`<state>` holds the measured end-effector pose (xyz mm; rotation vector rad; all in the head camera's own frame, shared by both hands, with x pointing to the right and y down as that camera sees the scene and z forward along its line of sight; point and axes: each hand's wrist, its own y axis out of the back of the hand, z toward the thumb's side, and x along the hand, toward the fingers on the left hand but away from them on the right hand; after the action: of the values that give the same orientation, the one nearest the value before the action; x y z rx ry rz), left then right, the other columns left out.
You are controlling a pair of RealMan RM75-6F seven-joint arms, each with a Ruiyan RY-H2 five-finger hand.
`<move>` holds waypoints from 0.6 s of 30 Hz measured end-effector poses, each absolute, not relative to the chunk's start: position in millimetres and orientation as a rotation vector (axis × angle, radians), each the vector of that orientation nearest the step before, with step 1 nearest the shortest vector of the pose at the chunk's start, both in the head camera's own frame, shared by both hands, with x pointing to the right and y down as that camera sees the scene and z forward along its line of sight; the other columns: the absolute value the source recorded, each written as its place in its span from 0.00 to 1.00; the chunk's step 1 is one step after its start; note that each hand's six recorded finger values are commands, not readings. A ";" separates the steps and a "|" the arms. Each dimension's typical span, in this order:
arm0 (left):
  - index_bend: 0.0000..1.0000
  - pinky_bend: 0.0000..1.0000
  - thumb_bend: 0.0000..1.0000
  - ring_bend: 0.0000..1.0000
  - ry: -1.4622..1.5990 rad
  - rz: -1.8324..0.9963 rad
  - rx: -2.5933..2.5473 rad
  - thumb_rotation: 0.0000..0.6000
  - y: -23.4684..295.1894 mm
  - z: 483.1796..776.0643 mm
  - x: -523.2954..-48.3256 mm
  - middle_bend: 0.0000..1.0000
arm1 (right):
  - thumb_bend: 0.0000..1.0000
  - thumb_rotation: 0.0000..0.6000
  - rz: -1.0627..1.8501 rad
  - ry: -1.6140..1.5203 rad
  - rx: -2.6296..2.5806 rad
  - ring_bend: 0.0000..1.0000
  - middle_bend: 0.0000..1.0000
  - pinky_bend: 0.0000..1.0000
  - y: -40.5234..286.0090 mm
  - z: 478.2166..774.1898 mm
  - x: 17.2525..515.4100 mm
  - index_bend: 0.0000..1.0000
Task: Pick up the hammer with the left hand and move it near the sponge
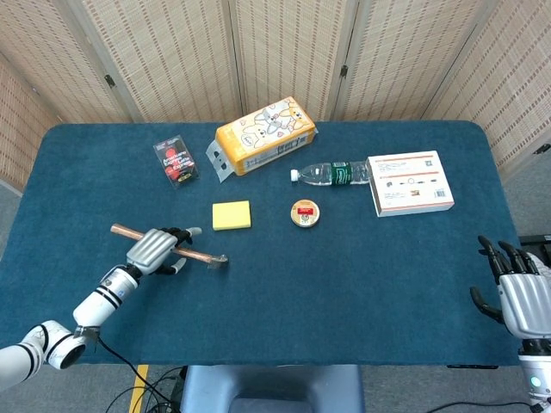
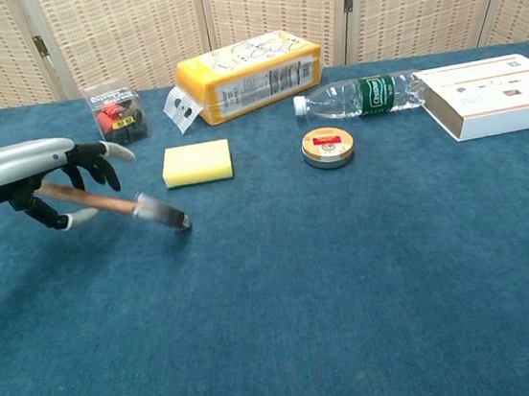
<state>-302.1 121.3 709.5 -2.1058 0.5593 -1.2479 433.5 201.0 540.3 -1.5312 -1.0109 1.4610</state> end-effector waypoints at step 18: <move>0.09 0.23 0.38 0.10 1.183 -1.412 -1.783 1.00 153.4 636.4 -416.2 0.14 | 0.25 1.00 1.445 -0.994 -1.565 0.14 0.28 0.18 197.1 540.7 436.3 0.00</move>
<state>-416.2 153.4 636.4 -1.7833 1.1826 -1.4121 436.3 197.1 540.7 -1.5647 -0.9940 1.4452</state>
